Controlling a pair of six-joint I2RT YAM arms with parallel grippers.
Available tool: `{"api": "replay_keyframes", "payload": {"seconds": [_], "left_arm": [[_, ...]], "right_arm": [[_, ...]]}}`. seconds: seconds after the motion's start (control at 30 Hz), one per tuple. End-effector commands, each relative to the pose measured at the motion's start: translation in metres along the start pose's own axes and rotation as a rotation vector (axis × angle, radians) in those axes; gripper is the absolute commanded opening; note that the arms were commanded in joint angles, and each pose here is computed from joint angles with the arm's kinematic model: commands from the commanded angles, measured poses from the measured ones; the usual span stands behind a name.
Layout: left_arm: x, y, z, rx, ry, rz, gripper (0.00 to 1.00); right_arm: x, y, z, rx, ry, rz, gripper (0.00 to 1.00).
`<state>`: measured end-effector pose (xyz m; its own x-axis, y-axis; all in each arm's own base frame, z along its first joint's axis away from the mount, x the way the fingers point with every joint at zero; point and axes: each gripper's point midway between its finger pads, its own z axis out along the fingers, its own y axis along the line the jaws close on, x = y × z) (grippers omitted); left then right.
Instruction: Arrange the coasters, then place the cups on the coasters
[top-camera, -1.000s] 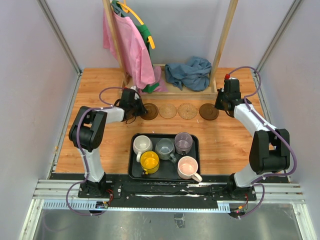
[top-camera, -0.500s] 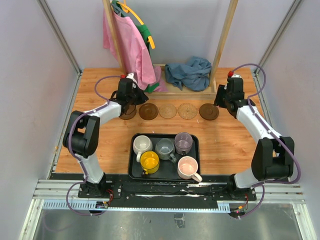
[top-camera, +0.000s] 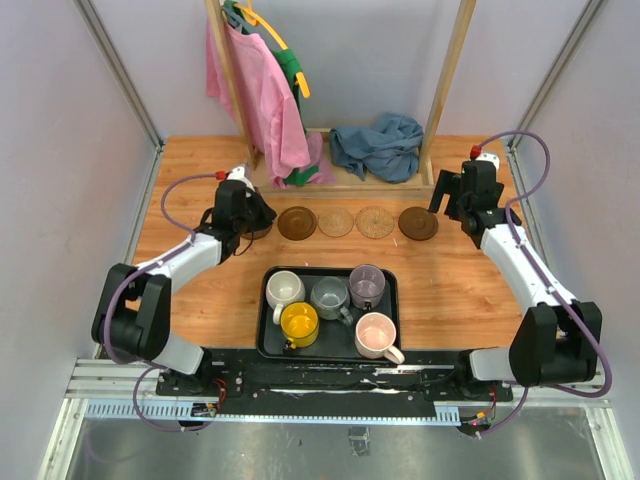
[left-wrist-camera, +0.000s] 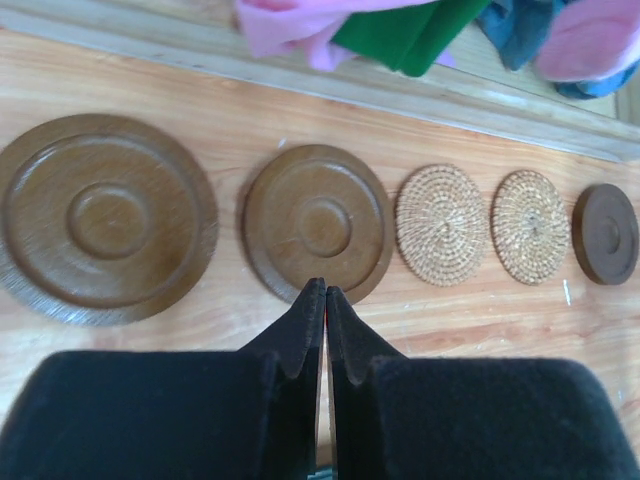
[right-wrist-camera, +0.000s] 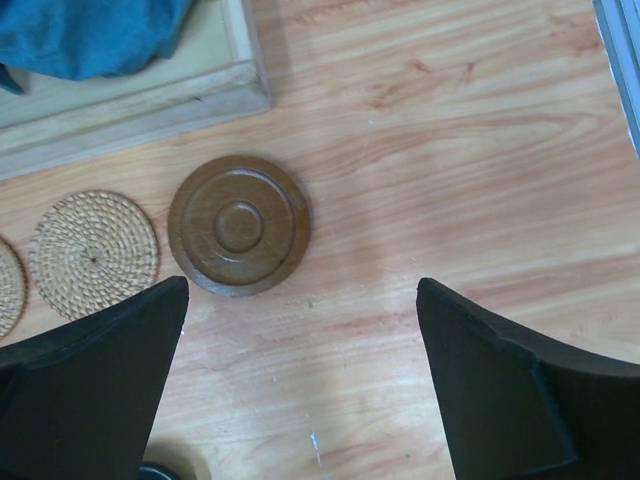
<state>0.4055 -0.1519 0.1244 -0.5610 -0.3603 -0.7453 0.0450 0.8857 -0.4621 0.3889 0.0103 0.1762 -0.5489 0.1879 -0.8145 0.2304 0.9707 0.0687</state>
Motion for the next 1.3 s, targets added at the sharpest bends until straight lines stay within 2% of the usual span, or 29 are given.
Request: {"api": "replay_keyframes", "payload": {"seconds": [0.0,0.2,0.33,0.4,0.73,0.87,0.93,1.0,1.27], "left_arm": [[-0.017,0.016,-0.018,-0.059,-0.097,-0.021,0.07],[-0.016,0.037,-0.038,-0.132,-0.149,-0.035,0.10],[-0.009,0.052,-0.050,-0.185,-0.170,-0.055,0.20],[-0.005,0.058,-0.056,-0.206,-0.179,-0.066,0.21],[0.005,0.080,-0.080,-0.283,-0.228,-0.092,0.26],[0.008,0.088,-0.081,-0.316,-0.228,-0.113,0.28],[0.009,0.091,-0.080,-0.321,-0.226,-0.129,0.28],[0.010,0.093,-0.079,-0.322,-0.227,-0.141,0.29],[0.013,0.098,-0.076,-0.327,-0.217,-0.145,0.28]], "right_arm": [[0.008,-0.031,-0.009,0.126,0.005,0.033,0.98],[0.006,-0.046,-0.017,0.177,-0.025,0.073,0.98],[0.013,-0.052,-0.016,0.180,-0.019,0.087,0.98],[0.019,-0.050,-0.011,0.156,0.006,0.093,0.98],[0.034,-0.025,0.014,0.027,0.089,0.073,0.47],[0.042,-0.018,0.029,0.001,0.138,0.053,0.16],[0.046,-0.014,0.037,-0.012,0.162,0.047,0.04],[0.046,-0.011,0.043,-0.021,0.180,0.045,0.01],[0.049,-0.003,0.043,-0.059,0.188,0.055,0.01]]}}
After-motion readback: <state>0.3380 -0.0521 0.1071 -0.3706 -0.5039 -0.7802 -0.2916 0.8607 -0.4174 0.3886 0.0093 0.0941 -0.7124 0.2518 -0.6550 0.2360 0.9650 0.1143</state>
